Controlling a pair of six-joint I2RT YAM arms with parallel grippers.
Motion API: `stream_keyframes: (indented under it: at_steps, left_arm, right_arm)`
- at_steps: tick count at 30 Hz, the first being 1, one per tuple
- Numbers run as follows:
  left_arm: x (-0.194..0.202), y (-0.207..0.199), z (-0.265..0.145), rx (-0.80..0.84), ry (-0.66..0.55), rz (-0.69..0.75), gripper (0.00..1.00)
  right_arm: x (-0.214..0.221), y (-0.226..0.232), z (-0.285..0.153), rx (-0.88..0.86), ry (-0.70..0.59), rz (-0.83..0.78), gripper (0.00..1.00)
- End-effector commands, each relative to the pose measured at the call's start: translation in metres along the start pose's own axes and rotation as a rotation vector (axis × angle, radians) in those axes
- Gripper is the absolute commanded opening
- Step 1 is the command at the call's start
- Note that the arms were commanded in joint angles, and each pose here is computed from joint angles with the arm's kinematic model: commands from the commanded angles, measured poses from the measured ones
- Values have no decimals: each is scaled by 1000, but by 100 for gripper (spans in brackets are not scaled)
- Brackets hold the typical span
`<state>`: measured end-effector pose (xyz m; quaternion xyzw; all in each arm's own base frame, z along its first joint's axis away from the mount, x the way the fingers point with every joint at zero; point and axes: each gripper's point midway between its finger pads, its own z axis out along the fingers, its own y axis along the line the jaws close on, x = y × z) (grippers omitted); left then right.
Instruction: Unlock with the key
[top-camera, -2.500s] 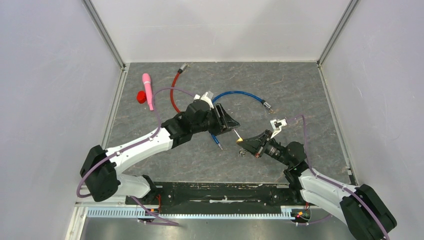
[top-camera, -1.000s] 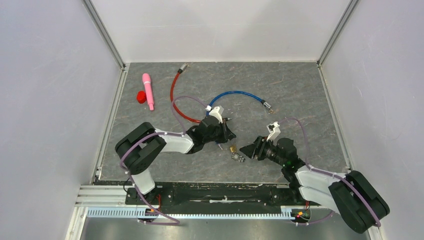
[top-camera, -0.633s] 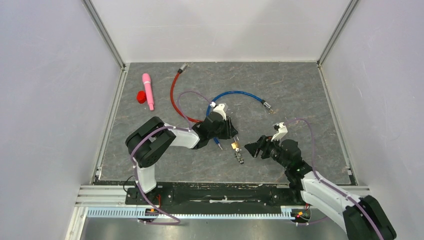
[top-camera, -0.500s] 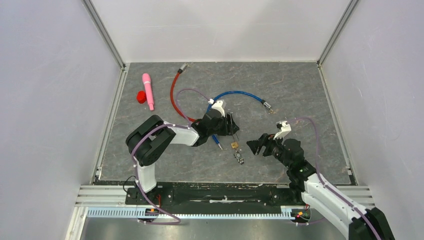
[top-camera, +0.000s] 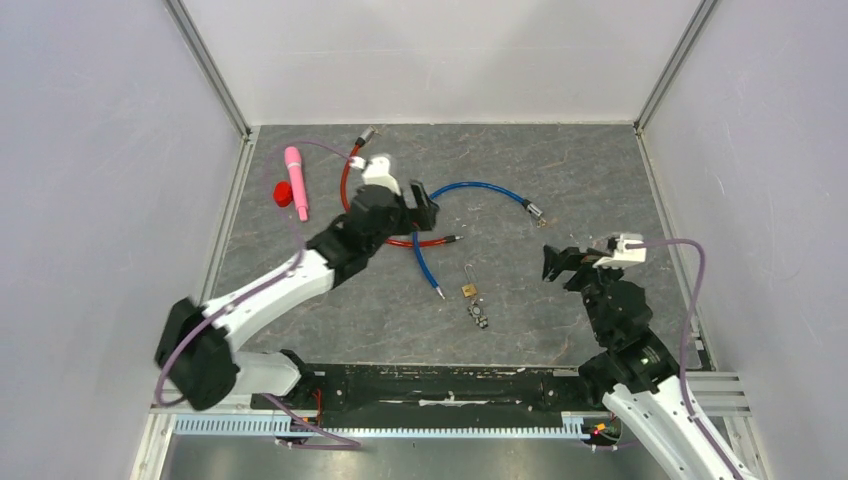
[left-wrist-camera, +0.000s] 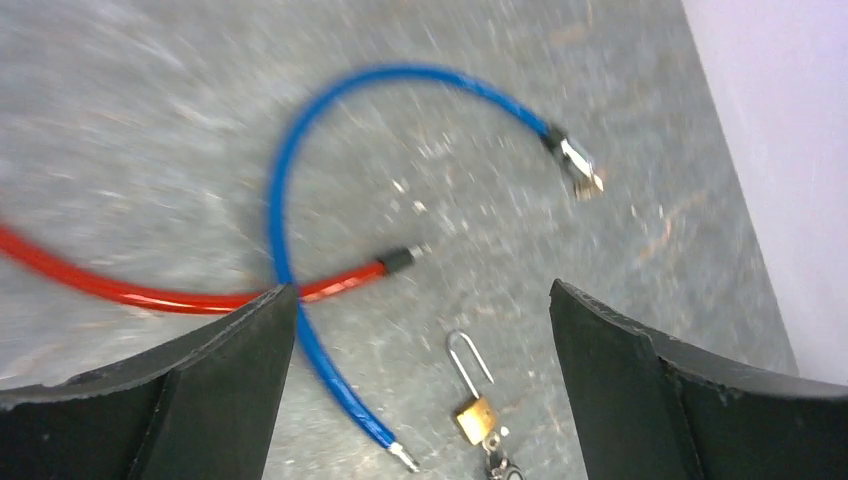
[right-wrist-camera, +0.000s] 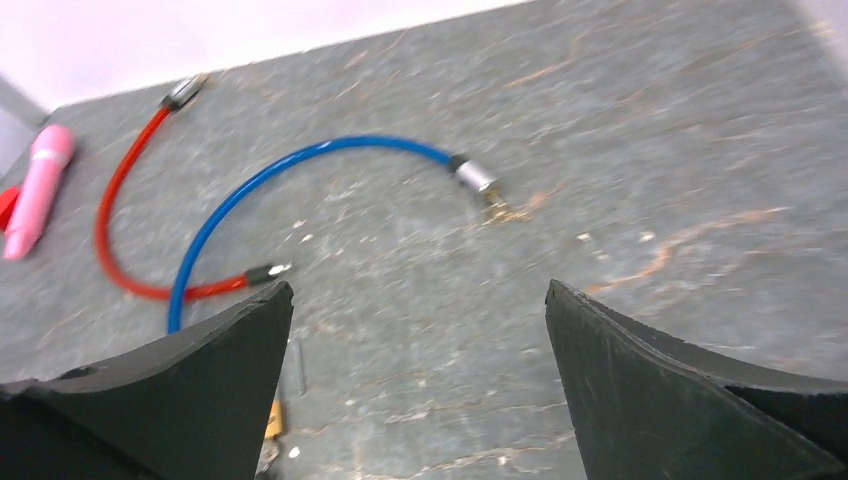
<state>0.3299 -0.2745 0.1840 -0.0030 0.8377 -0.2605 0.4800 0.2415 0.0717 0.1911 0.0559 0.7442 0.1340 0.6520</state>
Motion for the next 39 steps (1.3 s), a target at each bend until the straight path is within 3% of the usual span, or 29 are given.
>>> stream_keyframes:
  at_steps: [1, 10, 16, 22, 27, 39]
  left_arm:
    - [-58, 54, -68, -273, -120, 124, 100]
    - [-127, 114, -215, -544, -423, 134, 99]
    - [-130, 146, -273, -610, -575, 139, 99]
    - [-103, 163, -274, -572, -632, 109, 99]
    - [-102, 159, -275, -526, -644, 120, 99]
    - [-101, 168, -268, -586, -636, 155, 98]
  right_arm:
    - [-43, -42, -22, 220, -103, -80, 98]
    - [-79, -88, -56, 459, -237, -185, 98]
    - [-72, -103, -60, 532, -269, -214, 98]
    - [-61, -104, -54, 532, -253, -218, 98]
    - [-56, -102, -49, 526, -227, -241, 98]
    - [-50, -100, -44, 506, -204, -261, 98]
